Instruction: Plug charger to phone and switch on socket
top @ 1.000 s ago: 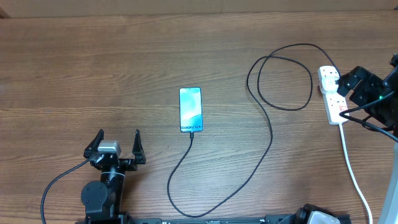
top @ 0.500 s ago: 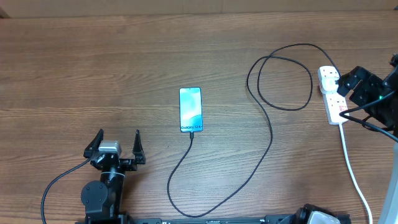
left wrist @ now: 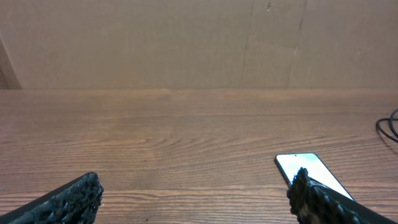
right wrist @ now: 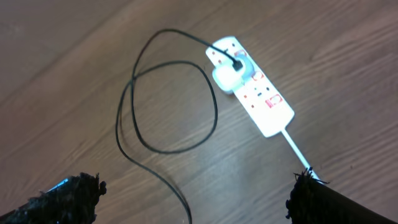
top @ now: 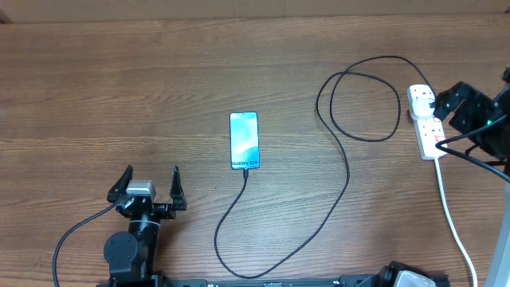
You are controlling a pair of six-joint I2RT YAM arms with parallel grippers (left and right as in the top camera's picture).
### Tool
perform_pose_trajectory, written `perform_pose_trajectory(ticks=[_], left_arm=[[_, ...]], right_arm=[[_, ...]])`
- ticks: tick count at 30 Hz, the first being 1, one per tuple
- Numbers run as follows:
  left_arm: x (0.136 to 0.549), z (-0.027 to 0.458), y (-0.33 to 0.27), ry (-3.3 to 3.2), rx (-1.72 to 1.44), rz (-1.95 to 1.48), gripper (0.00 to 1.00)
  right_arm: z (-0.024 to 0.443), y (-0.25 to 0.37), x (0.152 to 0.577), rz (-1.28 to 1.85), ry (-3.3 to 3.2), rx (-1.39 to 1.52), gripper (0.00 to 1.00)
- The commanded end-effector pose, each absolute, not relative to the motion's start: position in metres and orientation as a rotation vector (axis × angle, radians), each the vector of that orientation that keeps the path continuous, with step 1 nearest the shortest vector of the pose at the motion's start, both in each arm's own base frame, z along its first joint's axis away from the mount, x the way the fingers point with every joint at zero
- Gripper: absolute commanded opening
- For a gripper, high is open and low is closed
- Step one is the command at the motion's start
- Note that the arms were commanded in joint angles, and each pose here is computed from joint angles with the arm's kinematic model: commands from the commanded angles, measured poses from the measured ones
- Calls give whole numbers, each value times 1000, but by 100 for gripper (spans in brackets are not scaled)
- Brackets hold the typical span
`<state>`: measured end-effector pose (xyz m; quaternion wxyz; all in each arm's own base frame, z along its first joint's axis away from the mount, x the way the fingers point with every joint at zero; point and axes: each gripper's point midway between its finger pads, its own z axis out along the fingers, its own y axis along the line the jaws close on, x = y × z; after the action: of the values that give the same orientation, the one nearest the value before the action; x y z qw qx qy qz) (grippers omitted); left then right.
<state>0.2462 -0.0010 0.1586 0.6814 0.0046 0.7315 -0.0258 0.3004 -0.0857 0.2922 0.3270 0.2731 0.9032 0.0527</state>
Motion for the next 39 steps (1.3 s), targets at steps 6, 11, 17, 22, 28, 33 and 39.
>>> perform_pose_trajectory(ticks=[6,11,17,22,28,33,39], left_arm=[[246,158,2,1637,13,-35,99],[246,158,2,1637,13,-35,99],[246,158,2,1637,13,-35,99],[246,158,2,1637,13,-35,100],[246,158,2,1637,13,-35,99],[246,158,2,1637,13,-35,99],[246,158,2,1637,13,-35,99]], right_arm=[[333,-52,318,369,1935,572,100],[329,-15,306,437,1635,372,100],[269,7,266,406,1428,296,100],[207,10,254,411,1492,309,100],[166,8,247,383,1588,335,100],[170,8,246,362,1577,307,100],[170,8,246,362,1577,307,100]])
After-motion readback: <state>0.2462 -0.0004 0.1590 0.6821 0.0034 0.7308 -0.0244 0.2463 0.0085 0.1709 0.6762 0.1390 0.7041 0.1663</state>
